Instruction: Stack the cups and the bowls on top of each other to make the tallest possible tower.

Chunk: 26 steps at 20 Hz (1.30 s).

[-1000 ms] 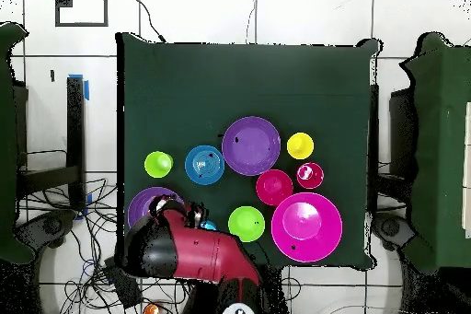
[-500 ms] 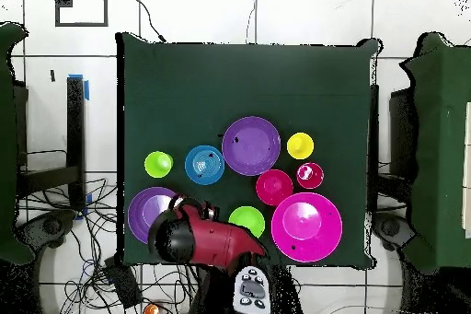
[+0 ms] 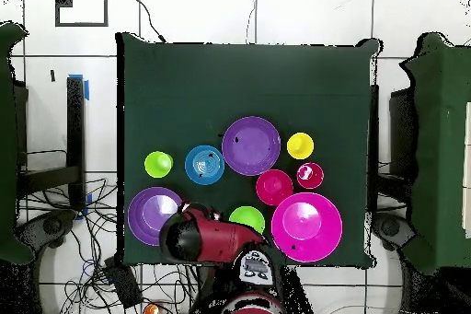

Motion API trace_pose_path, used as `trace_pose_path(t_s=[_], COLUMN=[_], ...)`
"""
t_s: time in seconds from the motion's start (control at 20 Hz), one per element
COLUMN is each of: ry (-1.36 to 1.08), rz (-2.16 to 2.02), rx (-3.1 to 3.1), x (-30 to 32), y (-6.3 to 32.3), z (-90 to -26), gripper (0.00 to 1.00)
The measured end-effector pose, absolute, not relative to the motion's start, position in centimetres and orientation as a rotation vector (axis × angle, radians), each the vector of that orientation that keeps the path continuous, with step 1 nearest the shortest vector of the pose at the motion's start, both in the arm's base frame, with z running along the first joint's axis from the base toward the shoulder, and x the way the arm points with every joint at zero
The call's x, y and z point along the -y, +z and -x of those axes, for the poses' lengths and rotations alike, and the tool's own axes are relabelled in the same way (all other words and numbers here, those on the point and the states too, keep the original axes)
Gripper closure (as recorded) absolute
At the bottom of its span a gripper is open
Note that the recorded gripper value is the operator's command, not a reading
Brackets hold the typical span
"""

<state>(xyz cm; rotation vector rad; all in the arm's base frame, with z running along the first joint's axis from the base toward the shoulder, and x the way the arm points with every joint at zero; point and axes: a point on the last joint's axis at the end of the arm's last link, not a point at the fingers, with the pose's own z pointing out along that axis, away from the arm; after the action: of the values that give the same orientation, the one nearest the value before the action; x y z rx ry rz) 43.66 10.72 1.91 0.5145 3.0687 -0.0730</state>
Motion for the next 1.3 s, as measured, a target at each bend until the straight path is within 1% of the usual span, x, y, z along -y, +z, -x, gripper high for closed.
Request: trace_pose_path(t_s=[0.55, 1.3], ry=[-0.082, -0.082], rz=[-0.49, -0.462], rx=[-3.108, -3.115], x=[-9.3, -9.0], y=[0.2, 0.1], z=[-42.6, -42.4], gripper=[0.0, 0.0])
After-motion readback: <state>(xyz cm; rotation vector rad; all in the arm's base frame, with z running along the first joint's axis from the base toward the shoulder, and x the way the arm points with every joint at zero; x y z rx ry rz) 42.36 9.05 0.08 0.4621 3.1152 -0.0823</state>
